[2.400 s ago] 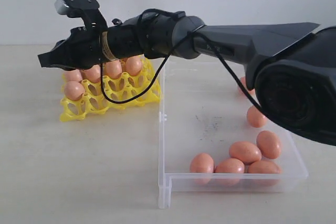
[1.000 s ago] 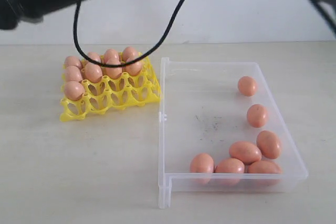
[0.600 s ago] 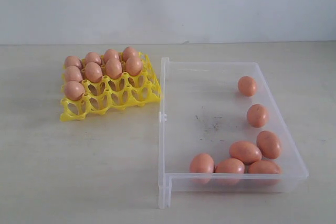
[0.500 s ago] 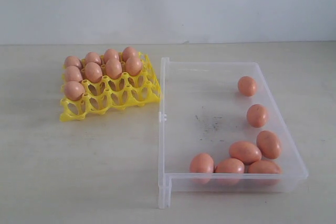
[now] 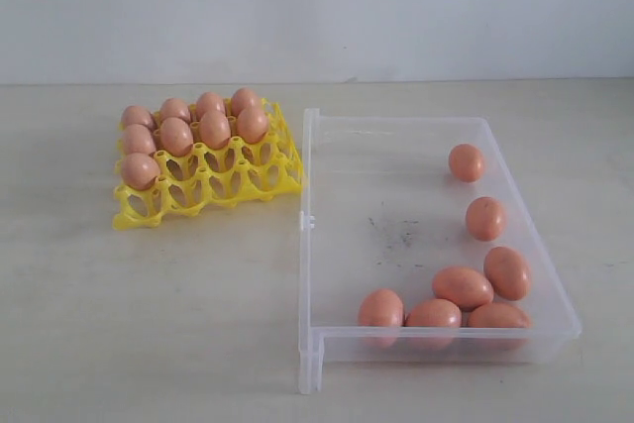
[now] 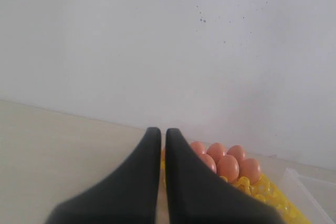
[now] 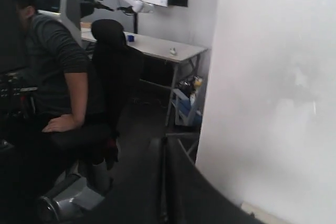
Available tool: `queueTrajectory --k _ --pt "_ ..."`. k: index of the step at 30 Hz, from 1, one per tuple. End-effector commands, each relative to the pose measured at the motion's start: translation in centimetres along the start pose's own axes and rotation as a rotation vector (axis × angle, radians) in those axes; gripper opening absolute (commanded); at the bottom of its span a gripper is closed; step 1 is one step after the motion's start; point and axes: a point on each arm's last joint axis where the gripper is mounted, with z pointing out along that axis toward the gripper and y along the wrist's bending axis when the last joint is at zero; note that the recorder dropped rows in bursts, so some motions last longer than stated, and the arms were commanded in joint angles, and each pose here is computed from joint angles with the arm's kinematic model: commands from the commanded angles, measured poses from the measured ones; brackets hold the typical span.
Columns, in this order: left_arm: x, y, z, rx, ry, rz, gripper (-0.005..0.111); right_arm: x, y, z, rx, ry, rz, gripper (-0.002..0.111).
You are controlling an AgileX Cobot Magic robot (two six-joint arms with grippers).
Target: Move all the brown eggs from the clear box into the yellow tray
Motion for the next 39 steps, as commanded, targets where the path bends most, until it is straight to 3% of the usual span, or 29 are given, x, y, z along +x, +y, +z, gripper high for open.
queueTrajectory --k 1,4,7,8,9,10,11,12,14,15,17,19,21,28,30,33,36,39 --pt "-0.1 0.0 0.0 0.005 -0.004 0.005 0.004 0.3 1.4 3.3 -0.035 -0.028 -0.141 0.000" --pt "-0.1 0.0 0.0 0.005 -0.004 0.005 0.004 1.3 0.9 4.2 -0.047 -0.021 -0.297 0.000" --pt "-0.1 0.0 0.0 0.005 -0.004 0.005 0.004 0.6 -1.4 3.9 0.241 -0.025 -0.491 0.000" --pt "-0.1 0.0 0.0 0.005 -0.004 0.005 0.004 -0.4 -3.3 3.3 0.563 -0.009 -0.580 0.000" --pt "-0.1 0.0 0.0 0.005 -0.004 0.005 0.004 -0.7 -4.1 2.8 0.705 0.003 -0.587 0.000" --pt "-0.1 0.0 0.0 0.005 -0.004 0.005 0.004 -1.2 -5.4 1.4 1.048 0.048 -0.592 0.000" --pt "-0.1 0.0 0.0 0.005 -0.004 0.005 0.004 -1.4 -5.8 0.5 1.218 0.077 -0.578 0.000" --pt "-0.1 0.0 0.0 0.005 -0.004 0.005 0.004 -1.3 -5.8 -1.2 1.489 0.204 -0.605 0.000" --pt "-0.1 0.0 0.0 0.005 -0.004 0.005 0.004 -0.6 -5.6 -3.2 1.705 0.458 -0.608 0.000" --pt "-0.1 0.0 0.0 0.005 -0.004 0.005 0.004 0.0 -5.4 -4.0 1.756 0.628 -0.596 0.000" --pt "-0.1 0.0 0.0 0.005 -0.004 0.005 0.004 2.4 -5.1 -6.3 1.748 1.008 -0.396 0.000" --pt "-0.1 0.0 0.0 0.005 -0.004 0.005 0.004 3.0 -4.7 -9.0 1.696 0.955 -0.098 0.000" --pt "-0.1 0.0 0.0 0.005 -0.004 0.005 0.004 3.9 -3.7 -11.0 1.577 0.871 0.094 0.000" --pt "-0.1 0.0 0.0 0.005 -0.004 0.005 0.004 11.2 -0.1 -16.5 1.644 1.072 0.367 0.000" --pt "-0.1 0.0 0.0 0.005 -0.004 0.005 0.004 15.5 -0.4 -17.0 1.540 1.112 0.432 0.000" --pt "-0.1 0.0 0.0 0.005 -0.004 0.005 0.004 23.1 -2.2 -17.5 1.199 1.283 0.575 0.000" --pt "-0.1 0.0 0.0 0.005 -0.004 0.005 0.004 27.6 -3.4 -18.8 1.043 1.419 0.694 0.000" --pt "-0.1 0.0 0.0 0.005 -0.004 0.005 0.004 31.8 -4.2 -19.7 0.848 1.569 0.722 0.000"
